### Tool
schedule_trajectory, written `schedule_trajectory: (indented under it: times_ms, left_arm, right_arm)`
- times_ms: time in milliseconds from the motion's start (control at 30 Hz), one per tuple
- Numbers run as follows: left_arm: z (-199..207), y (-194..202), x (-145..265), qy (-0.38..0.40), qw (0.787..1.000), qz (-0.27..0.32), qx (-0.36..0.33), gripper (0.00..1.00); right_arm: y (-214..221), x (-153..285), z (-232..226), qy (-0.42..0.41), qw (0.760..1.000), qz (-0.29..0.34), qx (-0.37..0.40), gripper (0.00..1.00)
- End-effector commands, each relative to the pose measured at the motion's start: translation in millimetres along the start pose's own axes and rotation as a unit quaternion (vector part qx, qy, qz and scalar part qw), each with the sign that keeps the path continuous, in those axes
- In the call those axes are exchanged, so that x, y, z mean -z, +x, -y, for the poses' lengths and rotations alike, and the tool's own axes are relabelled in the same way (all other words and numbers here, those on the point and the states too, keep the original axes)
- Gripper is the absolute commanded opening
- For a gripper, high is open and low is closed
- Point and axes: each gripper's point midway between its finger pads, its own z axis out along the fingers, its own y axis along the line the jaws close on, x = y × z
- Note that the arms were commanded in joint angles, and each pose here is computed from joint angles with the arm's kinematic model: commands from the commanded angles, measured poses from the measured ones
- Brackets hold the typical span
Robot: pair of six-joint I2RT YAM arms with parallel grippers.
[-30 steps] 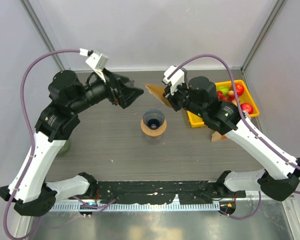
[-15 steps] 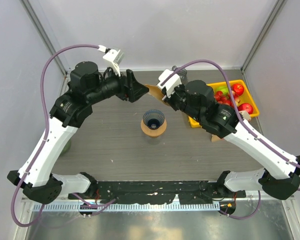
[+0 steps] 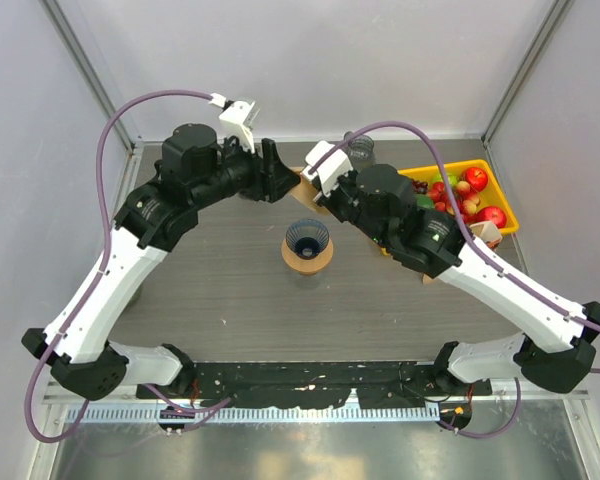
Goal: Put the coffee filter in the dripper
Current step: Place the coffee filter in the coffee dripper.
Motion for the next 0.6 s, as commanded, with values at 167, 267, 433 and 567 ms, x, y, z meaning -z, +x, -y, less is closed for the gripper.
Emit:
schedule_trajectory:
  times_ms: [167,267,433,567]
  left_arm:
    - [-12.6,-37.9,17.6,-0.069,0.988,0.12,0.063,0.68]
    - [-14.2,-34.4,18.4,-0.075,0.987,0.129,0.062,0.68]
    - [-23.8,-27.7,13.4,-0.099,0.986,0.12,0.067,0.59]
    - [-25.2,-27.3,8.5,-0.102,0.985,0.119,0.076,0.59]
  right_arm:
    - [-32.1,-7.8,14.4,0.096,0.992,0.019,-0.086,0.05]
    - [-34.4,-9.1,14.3,0.097,0.989,0.018,-0.106,0.05]
    - [-43.1,-7.9,13.0,0.09,0.986,0.027,-0.141,0.05]
    - [-44.6,-11.5,9.7,0.093,0.982,0.025,-0.159,0.05]
